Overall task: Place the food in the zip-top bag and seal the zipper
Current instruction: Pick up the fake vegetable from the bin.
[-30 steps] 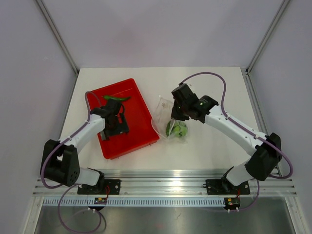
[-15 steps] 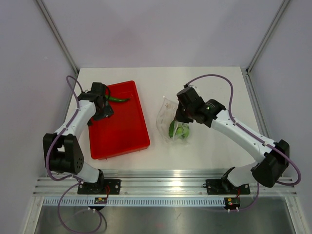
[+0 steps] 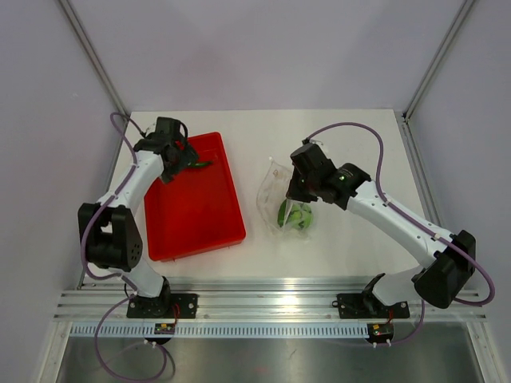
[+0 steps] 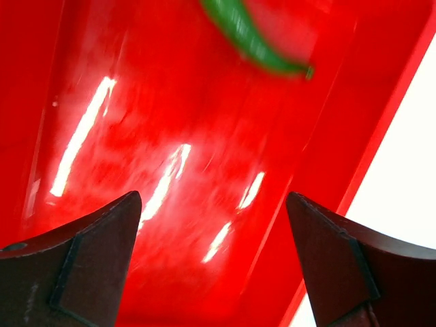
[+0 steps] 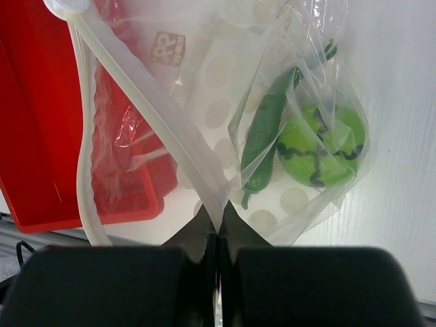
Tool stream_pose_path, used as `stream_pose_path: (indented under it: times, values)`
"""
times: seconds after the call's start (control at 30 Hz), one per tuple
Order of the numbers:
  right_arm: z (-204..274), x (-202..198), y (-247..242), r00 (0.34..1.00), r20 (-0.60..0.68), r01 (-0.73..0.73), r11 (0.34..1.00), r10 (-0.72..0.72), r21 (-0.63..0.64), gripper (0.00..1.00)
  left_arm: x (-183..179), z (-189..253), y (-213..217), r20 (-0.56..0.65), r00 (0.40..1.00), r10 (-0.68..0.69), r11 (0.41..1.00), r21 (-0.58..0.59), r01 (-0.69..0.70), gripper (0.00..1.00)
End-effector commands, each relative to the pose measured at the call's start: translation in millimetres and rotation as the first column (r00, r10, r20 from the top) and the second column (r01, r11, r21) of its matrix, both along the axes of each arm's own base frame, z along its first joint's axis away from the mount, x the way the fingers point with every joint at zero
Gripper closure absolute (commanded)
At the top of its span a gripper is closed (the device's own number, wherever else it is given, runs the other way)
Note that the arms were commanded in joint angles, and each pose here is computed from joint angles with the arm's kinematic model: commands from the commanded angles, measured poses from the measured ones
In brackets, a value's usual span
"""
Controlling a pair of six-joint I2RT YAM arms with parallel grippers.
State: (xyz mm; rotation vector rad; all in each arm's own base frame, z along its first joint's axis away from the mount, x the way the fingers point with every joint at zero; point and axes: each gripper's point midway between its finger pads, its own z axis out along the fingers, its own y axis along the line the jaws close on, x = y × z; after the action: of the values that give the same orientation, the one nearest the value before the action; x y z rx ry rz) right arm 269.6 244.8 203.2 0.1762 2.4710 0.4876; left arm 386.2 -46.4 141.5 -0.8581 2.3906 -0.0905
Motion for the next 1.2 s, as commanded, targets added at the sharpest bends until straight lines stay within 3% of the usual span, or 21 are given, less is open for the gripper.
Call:
stream_pose_path:
  times: [0.0,0.2,0.4,0.6,0.97,1.17]
  values:
    - [14,1,-2,0.999,0.039,0.019,1.0,-0.019,0.009,1.0,44,7,13,0.074,0.983,0.17,0.985,-0.045,-0.167,0.13]
    - [5,1,-4,1.0,0.022,0.022,1.0,-0.021,-0.016,1.0,73,-31,23,0.045,0.96,0.278,0.96,-0.047,-0.276,0.17]
    - [-4,4,-3,1.0,0.008,0.011,0.999,-0.011,-0.049,1.0,94,-55,31,0.024,0.956,0.294,0.955,-0.042,-0.293,0.17]
    - [-17,7,1,1.0,-0.021,0.004,0.997,-0.006,-0.077,1.0,106,-61,31,0.058,0.955,0.29,0.953,-0.107,-0.283,0.18]
    - [-22,8,4,0.999,-0.04,-0.002,0.997,-0.001,-0.082,1.0,126,-77,58,0.008,0.939,0.343,0.939,-0.033,-0.343,0.21]
    - [-22,9,6,0.999,-0.046,-0.011,0.996,0.007,-0.089,1.0,113,-94,62,-0.09,0.925,0.368,0.93,0.031,-0.367,0.31]
